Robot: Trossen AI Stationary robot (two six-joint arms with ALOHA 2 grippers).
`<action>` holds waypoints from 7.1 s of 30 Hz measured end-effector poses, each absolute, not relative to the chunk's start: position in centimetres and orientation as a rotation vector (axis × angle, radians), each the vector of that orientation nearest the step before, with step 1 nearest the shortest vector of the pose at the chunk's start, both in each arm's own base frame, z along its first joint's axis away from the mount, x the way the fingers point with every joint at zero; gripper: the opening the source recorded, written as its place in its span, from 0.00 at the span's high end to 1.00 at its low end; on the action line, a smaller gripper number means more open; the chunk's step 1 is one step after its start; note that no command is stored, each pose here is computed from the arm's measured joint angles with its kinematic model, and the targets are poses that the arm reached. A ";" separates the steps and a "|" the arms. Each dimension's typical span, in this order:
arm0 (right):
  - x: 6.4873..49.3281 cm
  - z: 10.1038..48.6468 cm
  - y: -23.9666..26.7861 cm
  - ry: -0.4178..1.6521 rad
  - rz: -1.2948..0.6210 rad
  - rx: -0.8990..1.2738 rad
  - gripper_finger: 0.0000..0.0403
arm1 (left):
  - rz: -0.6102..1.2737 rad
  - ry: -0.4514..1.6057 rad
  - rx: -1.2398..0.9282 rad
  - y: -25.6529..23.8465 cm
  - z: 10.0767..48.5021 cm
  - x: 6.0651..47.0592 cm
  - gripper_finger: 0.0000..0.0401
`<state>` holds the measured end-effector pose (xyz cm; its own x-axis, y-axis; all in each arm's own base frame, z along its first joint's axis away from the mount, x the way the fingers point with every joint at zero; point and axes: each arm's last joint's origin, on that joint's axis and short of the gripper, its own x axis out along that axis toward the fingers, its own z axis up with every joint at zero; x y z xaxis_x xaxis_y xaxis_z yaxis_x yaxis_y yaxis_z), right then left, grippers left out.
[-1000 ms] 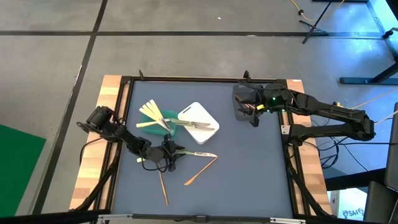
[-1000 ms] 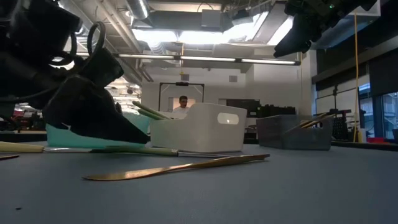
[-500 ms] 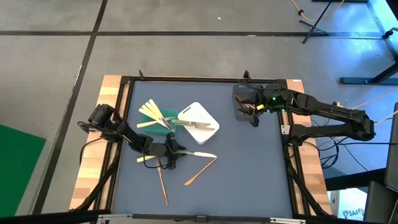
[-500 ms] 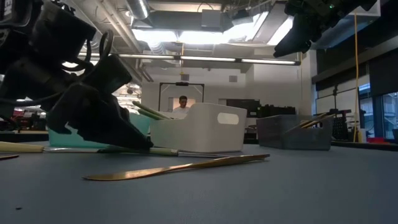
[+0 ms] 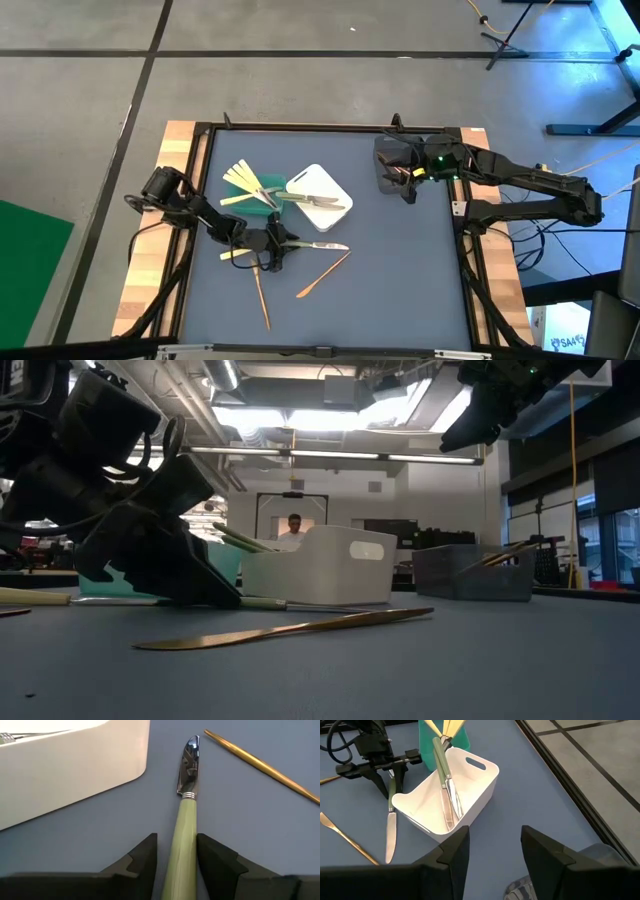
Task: Sort silverware by color (type)
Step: Put the green table knife into the white bin
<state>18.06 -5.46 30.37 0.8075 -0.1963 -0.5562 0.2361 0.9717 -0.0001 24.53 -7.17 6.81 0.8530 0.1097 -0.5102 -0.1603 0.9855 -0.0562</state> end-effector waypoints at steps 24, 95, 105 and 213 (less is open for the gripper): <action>18.1 30.4 -5.5 0.587 -0.231 0.070 0.58 | 0.148 0.593 -0.067 -7.1 6.3 24.2 0.84; 18.1 30.4 -5.5 0.587 -0.231 0.070 0.58 | -0.077 0.421 -0.383 -5.8 14.4 23.9 0.87; 18.1 30.4 -5.5 0.587 -0.231 0.070 0.58 | -0.071 0.567 -0.481 -6.0 11.5 24.2 0.87; 18.1 30.4 -5.5 0.586 -0.231 0.070 0.58 | 0.158 0.372 -0.123 -2.1 9.9 16.3 0.64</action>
<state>18.06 -5.46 30.37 0.8081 -0.1963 -0.5554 0.2362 0.9717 0.0001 16.34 -2.06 9.89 0.9194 0.1308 -0.3709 -0.1761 0.9802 -0.0907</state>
